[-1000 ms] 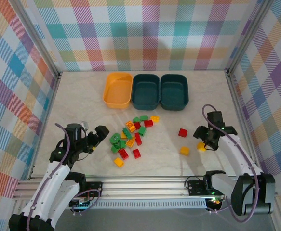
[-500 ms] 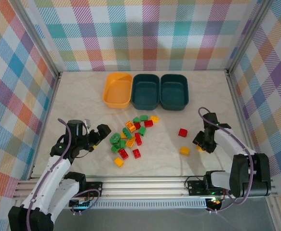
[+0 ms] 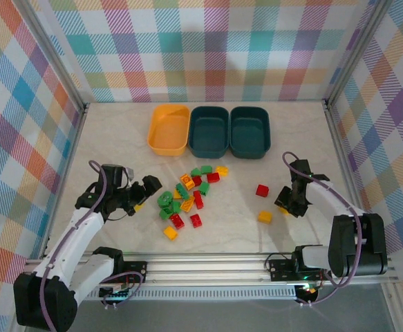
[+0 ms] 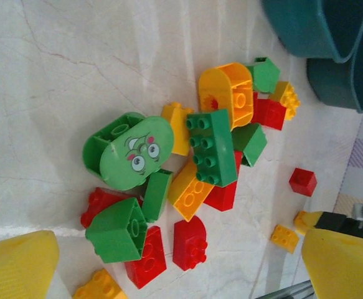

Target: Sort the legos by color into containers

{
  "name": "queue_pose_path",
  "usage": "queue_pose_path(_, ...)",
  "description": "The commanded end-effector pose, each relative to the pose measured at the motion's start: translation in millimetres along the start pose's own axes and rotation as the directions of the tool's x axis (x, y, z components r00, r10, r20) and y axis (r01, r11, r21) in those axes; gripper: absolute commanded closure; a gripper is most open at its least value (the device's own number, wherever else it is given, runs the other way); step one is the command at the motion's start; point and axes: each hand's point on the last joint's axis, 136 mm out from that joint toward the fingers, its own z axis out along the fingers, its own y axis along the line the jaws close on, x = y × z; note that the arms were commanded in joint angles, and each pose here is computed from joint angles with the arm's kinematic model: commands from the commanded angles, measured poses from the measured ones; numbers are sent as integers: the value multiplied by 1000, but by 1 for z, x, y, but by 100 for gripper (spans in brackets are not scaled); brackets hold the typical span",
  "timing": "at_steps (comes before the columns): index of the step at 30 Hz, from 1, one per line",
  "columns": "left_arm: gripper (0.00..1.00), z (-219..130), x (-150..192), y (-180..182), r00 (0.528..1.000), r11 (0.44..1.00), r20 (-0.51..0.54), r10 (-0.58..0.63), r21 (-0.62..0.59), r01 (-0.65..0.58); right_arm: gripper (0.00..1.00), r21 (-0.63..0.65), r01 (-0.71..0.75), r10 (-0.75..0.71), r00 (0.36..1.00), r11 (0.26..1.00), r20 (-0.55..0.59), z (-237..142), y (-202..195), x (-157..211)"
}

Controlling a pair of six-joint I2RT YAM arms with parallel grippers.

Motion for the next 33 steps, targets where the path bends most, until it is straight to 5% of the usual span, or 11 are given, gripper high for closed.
queue_pose_path(1,0,1,17,7,997,1000,-81,-6,-27,4,73,-79,55,-51,997,995,51,-23,26,-14)
queue_pose_path(14,0,-19,36,26,995,995,24,-100,16,99,74,-156,313,-260,921,937,291,-100,150,-71)
queue_pose_path(22,0,-20,45,28,992,992,5,-125,37,124,72,-61,423,-393,879,904,272,-59,223,-145)
queue_pose_path(27,0,-23,37,21,992,992,2,-124,14,124,70,-15,428,-410,874,904,263,-37,236,-184)
queue_pose_path(30,0,-23,31,21,992,992,19,-127,-9,127,63,-27,447,-429,872,894,236,-25,247,-197)
queue_pose_path(33,0,-22,25,16,991,991,20,-131,-15,131,45,2,459,-450,871,888,198,-12,253,-206)
